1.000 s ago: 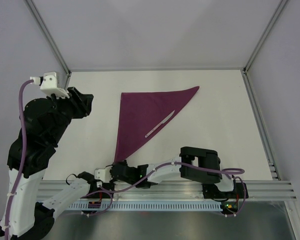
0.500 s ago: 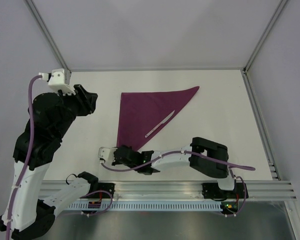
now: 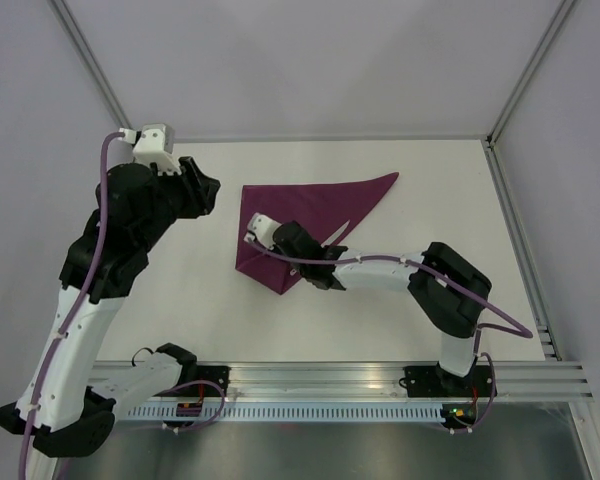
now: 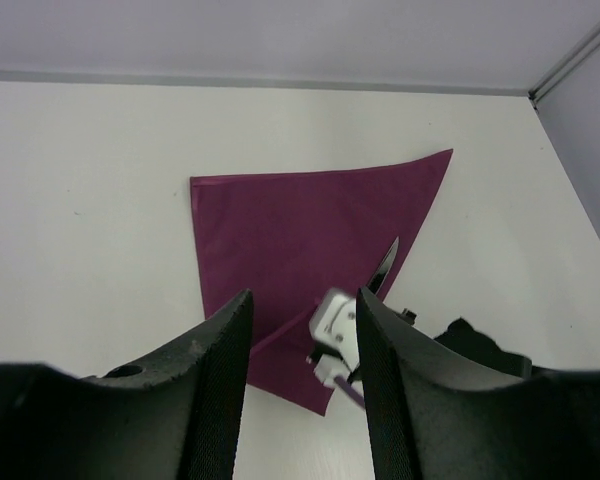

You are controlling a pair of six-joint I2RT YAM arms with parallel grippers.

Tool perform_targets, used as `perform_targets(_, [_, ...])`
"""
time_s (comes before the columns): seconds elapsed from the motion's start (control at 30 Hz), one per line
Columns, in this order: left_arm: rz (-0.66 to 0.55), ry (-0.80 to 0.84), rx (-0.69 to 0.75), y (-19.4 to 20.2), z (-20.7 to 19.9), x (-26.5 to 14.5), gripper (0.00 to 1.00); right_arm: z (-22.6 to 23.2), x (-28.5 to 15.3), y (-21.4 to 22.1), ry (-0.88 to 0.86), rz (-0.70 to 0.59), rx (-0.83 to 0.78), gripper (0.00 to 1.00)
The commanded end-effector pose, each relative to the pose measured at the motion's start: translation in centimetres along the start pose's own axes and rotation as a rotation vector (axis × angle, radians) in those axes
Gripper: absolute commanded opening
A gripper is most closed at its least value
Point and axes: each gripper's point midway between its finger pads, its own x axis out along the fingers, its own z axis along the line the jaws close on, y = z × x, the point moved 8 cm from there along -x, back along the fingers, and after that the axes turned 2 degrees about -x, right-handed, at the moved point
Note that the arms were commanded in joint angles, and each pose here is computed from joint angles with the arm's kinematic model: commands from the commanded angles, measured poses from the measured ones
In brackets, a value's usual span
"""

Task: Fold the napkin, place the utensils inside, and roll it up
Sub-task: Fold the napkin

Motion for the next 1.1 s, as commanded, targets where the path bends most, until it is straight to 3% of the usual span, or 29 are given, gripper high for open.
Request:
perform_targets(0.0, [-0.008,0.071,-0.047,-0.1,-1.1,1.5,0.50,-3.4,-0.4,1.0,0.053,0.029,0.076,0.11])
perform_targets(0.47, [0.124,0.147,-0.074,3.2,-2.1,6.6,0.48,-8.2,1.0,6.2,0.162,0.140,0.145,0.10])
perform_targets(1.07, [0.291,0.188,-0.119,9.5,-2.3,12.2,0.47,-10.0,1.7,9.0,0.194,0.203,0.190,0.09])
